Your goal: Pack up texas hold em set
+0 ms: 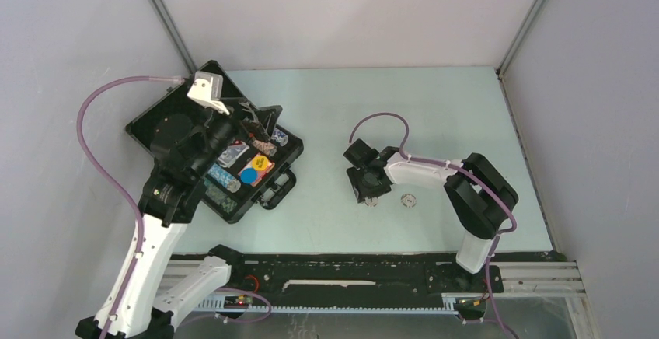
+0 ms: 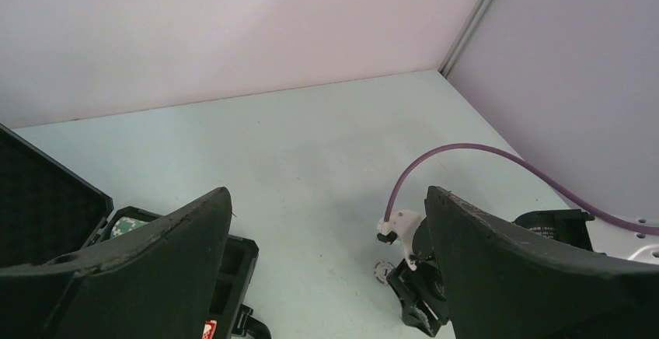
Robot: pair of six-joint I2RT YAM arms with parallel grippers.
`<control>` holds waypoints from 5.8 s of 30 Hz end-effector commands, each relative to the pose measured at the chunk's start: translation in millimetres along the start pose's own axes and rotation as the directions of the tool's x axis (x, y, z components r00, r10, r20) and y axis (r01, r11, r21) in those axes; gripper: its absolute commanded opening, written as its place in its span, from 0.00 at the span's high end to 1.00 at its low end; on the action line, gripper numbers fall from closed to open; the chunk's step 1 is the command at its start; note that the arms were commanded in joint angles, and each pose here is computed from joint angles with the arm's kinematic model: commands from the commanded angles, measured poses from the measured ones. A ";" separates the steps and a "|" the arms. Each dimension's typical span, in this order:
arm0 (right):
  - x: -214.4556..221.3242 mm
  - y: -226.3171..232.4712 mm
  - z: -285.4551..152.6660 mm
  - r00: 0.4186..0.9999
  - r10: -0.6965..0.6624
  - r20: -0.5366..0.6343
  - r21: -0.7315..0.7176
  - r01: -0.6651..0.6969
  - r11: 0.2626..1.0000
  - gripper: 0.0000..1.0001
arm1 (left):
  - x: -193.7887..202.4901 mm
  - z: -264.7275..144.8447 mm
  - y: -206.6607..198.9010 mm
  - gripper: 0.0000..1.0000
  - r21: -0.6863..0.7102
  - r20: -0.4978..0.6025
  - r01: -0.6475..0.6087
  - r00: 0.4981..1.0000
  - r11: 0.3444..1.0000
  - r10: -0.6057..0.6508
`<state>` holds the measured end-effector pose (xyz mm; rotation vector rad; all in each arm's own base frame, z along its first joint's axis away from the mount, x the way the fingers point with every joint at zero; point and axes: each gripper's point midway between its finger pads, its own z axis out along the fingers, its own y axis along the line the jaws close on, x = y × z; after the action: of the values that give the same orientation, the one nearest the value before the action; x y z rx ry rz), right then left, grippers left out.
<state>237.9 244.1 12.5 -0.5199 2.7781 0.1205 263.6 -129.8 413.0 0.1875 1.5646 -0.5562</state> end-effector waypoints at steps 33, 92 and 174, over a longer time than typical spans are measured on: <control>5.4 -20.4 -29.5 0.998 0.019 0.053 0.066 -0.023 0.998 0.59 | 3.0 3.8 -2.6 0.00 0.033 0.000 0.026 1.000 0.999 -0.026; -36.9 -40.5 -19.9 0.971 0.217 0.100 -0.009 -0.217 0.976 0.20 | -0.2 0.8 -16.5 0.00 0.107 0.007 0.062 0.998 0.992 -0.064; 24.6 -100.9 -51.7 0.941 0.314 0.127 0.164 -0.332 0.929 0.51 | 4.7 4.5 -22.8 0.00 0.156 -0.007 0.113 0.994 0.981 -0.113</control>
<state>239.6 135.6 47.3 -0.0667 2.7255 -0.0722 257.1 -150.4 412.3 0.2180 1.5557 -0.7422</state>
